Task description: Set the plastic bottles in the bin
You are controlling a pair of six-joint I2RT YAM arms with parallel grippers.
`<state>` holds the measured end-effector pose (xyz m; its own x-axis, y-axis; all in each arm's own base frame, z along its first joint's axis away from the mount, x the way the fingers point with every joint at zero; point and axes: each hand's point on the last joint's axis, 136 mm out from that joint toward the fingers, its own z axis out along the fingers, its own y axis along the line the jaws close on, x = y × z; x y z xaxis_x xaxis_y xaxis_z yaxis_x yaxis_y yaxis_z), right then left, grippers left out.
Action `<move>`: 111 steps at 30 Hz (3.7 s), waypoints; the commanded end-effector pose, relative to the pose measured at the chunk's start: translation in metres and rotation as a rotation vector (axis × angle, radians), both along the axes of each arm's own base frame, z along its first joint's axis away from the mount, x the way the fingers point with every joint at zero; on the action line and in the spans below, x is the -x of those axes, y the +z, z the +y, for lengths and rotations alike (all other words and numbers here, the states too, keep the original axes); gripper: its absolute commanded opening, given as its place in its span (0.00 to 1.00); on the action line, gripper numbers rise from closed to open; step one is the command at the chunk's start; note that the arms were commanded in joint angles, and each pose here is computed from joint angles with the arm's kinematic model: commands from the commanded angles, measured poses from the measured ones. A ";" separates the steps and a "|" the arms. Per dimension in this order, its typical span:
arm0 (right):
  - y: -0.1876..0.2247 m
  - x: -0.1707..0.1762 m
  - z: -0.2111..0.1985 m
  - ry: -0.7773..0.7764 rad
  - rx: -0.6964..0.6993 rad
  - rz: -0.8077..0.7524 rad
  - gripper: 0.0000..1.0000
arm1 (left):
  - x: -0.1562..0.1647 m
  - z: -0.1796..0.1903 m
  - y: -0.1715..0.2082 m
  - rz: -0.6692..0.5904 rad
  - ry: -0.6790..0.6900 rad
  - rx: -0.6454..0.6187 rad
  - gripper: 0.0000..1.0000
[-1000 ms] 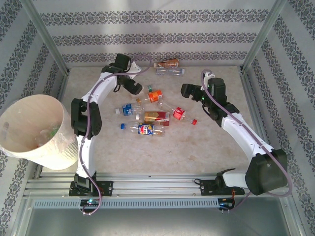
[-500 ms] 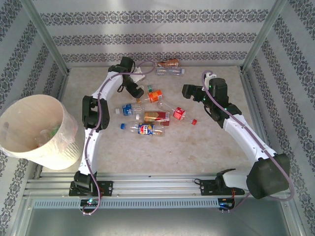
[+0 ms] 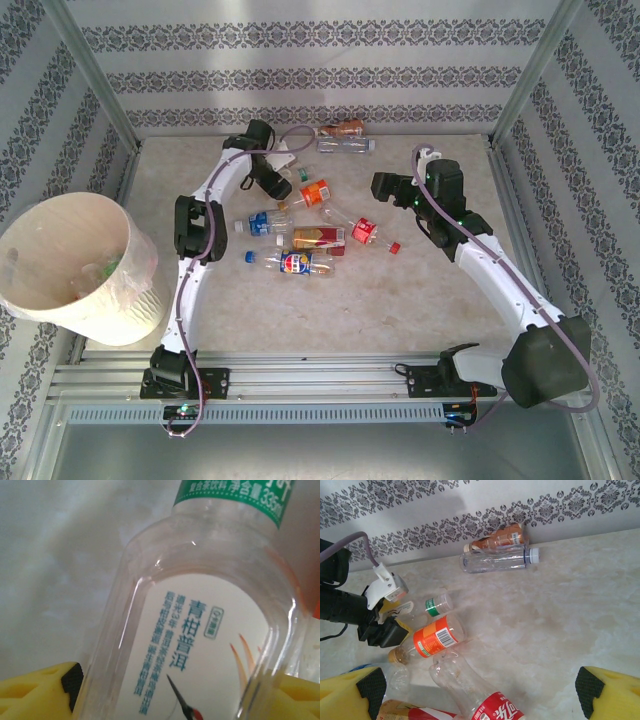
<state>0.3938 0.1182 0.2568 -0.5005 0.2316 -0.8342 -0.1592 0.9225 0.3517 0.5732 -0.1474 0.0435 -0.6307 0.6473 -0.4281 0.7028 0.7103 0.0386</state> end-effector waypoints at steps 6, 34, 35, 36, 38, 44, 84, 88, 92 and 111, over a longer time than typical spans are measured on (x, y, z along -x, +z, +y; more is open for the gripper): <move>0.019 0.001 -0.002 -0.020 -0.003 -0.039 0.98 | -0.013 0.008 0.021 -0.035 0.100 0.057 0.58; 0.015 0.012 0.075 0.262 0.020 -0.105 0.98 | 0.050 0.027 0.175 -0.229 0.592 0.398 0.31; 0.015 0.012 0.079 0.271 0.017 -0.106 0.98 | 0.056 0.030 0.177 -0.229 0.604 0.401 0.31; 0.014 0.011 0.083 0.284 0.014 -0.106 0.98 | 0.064 0.033 0.181 -0.225 0.622 0.402 0.31; 0.016 0.011 0.093 0.314 0.006 -0.113 0.98 | 0.078 0.035 0.189 -0.215 0.648 0.415 0.31; 0.025 0.013 0.127 0.441 -0.011 -0.178 0.98 | 0.115 0.047 0.227 -0.252 0.744 0.490 0.31; 0.069 0.030 0.207 0.686 0.031 -0.449 0.98 | 0.360 0.310 0.320 -0.679 1.704 -0.210 0.47; 0.069 0.028 0.207 0.685 0.041 -0.452 0.98 | 0.392 0.325 0.312 -0.643 1.796 -0.294 0.48; 0.072 0.028 0.211 0.702 0.039 -0.453 0.98 | 0.414 0.329 0.292 -0.583 1.853 -0.285 0.49; 0.075 0.024 0.205 0.664 0.062 -0.447 0.98 | 0.440 0.323 0.297 -0.657 1.922 -0.202 0.93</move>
<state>0.3698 0.3276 0.3248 -0.1537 -0.0547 -0.9866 -0.8083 0.5812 0.0937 0.1296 0.1797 0.3367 -0.2520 -0.4502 -0.8566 -0.9488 0.2894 0.1271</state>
